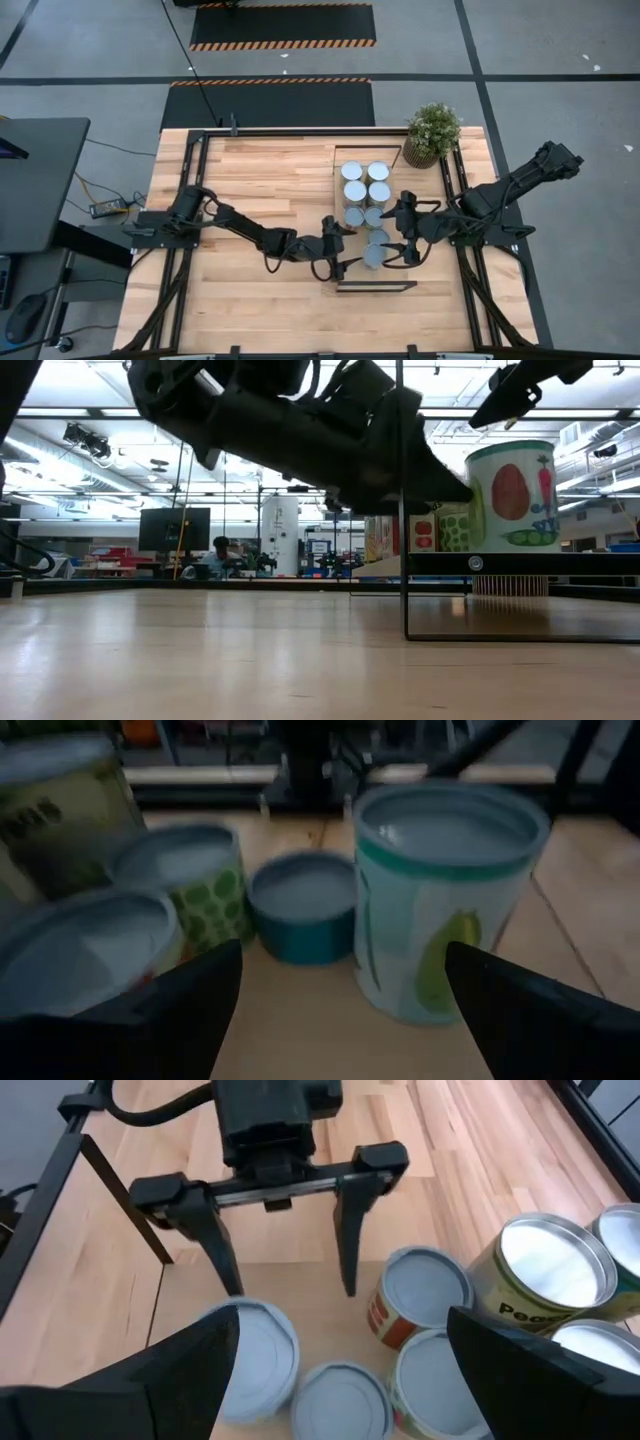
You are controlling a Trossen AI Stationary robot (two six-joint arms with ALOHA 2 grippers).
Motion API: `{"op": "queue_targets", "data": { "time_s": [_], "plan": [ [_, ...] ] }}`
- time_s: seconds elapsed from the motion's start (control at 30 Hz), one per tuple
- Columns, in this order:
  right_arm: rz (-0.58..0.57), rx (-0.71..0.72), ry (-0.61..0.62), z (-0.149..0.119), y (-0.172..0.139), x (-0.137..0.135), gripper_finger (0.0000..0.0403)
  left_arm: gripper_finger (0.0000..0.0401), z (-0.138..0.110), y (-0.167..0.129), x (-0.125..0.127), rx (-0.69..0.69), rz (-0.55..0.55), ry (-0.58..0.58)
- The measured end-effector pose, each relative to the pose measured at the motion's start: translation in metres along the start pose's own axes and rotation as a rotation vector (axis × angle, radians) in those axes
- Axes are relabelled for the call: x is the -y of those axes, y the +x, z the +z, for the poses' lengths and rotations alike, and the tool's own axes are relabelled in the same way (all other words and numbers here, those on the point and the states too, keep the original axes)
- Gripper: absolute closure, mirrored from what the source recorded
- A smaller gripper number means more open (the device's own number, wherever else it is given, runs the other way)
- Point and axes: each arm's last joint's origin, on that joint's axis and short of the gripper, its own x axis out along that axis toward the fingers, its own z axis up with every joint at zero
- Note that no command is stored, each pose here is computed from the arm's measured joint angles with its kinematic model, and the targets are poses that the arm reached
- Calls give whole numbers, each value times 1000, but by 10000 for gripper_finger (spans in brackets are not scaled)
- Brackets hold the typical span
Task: Pick and place cans onto a shelf
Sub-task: Put the canned mixed vegetables on the shelf
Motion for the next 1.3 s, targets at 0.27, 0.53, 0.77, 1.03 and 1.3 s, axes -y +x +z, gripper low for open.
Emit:
{"op": "queue_targets", "data": {
  "time_s": [0.27, 0.53, 0.77, 1.03, 1.3],
  "plan": [
    [-4, 11, 13, 2, 1, 2, 37, 46, 2, 3, 1, 87, 5, -26],
    [0, 22, 20, 3, 1, 1, 37, 46, 3, 2, 4, 103, -4, -20],
    [5, 38, 28, 5, 0, 1, 37, 46, 6, 2, 3, 127, 10, -54],
    [5, 35, 28, 4, -1, 2, 37, 46, 9, 2, 3, 160, 10, -67],
    [-24, -81, 122, -10, -11, 9, 37, 46, 10, -2, 11, 175, -6, -20]
  ]
}}
